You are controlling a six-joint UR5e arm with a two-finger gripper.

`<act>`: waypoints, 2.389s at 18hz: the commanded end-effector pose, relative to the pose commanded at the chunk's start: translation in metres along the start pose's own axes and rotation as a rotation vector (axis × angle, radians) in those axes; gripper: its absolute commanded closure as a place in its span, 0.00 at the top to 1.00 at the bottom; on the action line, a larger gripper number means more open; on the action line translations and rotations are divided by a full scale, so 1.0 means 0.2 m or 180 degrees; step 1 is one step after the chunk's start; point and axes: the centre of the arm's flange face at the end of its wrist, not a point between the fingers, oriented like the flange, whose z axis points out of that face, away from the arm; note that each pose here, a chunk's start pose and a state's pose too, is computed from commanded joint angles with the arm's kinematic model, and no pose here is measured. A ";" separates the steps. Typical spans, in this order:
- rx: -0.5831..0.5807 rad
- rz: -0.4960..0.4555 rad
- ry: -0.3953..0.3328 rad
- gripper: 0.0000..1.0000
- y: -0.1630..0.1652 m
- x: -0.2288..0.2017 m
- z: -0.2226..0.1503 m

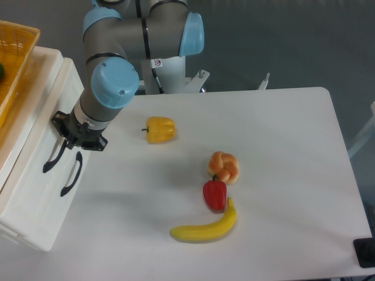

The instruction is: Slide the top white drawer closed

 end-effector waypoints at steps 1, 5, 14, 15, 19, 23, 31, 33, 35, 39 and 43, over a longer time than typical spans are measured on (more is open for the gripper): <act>-0.0002 0.0000 -0.0004 0.00 0.00 0.00 0.00; -0.0005 0.0000 -0.0008 0.00 -0.01 -0.01 0.00; 0.0061 -0.0034 -0.0108 0.33 0.00 -0.09 -0.09; 0.0070 -0.0055 -0.0156 0.41 0.00 -0.12 -0.12; 0.0218 -0.0208 -0.0264 0.59 0.04 -0.29 -0.28; 0.0458 -0.0399 -0.0560 1.00 0.12 -0.57 -0.56; 0.0497 -0.0125 -0.1373 1.00 0.33 -1.09 -0.82; 0.0534 -0.0161 -0.1446 1.00 0.40 -1.24 -0.85; 0.0515 -0.0171 -0.1506 1.00 0.50 -1.42 -0.88; 0.0095 0.0363 -0.1761 1.00 0.66 -1.64 -0.94; -0.0183 0.0509 -0.1863 1.00 0.78 -1.83 -0.94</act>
